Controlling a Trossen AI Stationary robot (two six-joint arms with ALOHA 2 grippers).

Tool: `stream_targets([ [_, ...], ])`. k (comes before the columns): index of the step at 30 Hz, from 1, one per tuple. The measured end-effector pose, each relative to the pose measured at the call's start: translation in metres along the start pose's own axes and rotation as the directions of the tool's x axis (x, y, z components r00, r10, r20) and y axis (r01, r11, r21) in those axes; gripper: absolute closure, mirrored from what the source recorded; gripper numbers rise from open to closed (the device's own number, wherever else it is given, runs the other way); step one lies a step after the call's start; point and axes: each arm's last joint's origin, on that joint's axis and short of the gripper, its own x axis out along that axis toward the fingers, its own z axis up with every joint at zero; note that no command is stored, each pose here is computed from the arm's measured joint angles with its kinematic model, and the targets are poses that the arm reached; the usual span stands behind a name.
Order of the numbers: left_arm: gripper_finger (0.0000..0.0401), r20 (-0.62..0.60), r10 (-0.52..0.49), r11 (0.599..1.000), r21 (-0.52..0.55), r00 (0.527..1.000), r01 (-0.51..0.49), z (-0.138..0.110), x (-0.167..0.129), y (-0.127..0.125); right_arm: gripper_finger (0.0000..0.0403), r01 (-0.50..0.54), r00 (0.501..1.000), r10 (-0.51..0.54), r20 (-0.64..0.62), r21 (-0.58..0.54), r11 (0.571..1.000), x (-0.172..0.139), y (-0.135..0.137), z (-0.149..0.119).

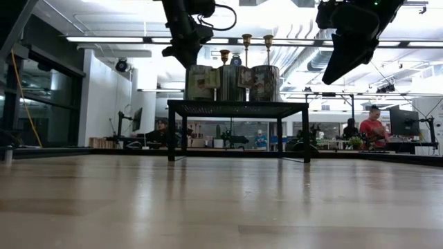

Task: Pick & Place candle stick holders
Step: Put the silver scented candle on the shelf aligned with the silver scented candles, then return to Home Position

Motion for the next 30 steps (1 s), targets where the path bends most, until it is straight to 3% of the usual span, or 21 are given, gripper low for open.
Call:
stream_targets([
  [6,0.0370,-0.003,0.003,1.000,0.026,1.000,-0.003,0.000,0.001,0.000,0.0316,0.000,1.000,0.000,0.000,0.000,1.000,0.000,0.000,0.000],
  [18,0.0267,0.044,0.011,0.999,0.030,0.999,-0.012,-0.005,-0.021,0.004,0.0316,0.000,1.000,0.000,0.000,-0.001,1.000,0.000,0.000,0.000],
  [30,0.0256,0.164,-0.039,0.997,0.065,0.986,0.029,-0.019,-0.069,-0.005,0.0316,0.003,1.000,-0.003,0.003,0.000,1.000,0.000,0.000,0.000],
])
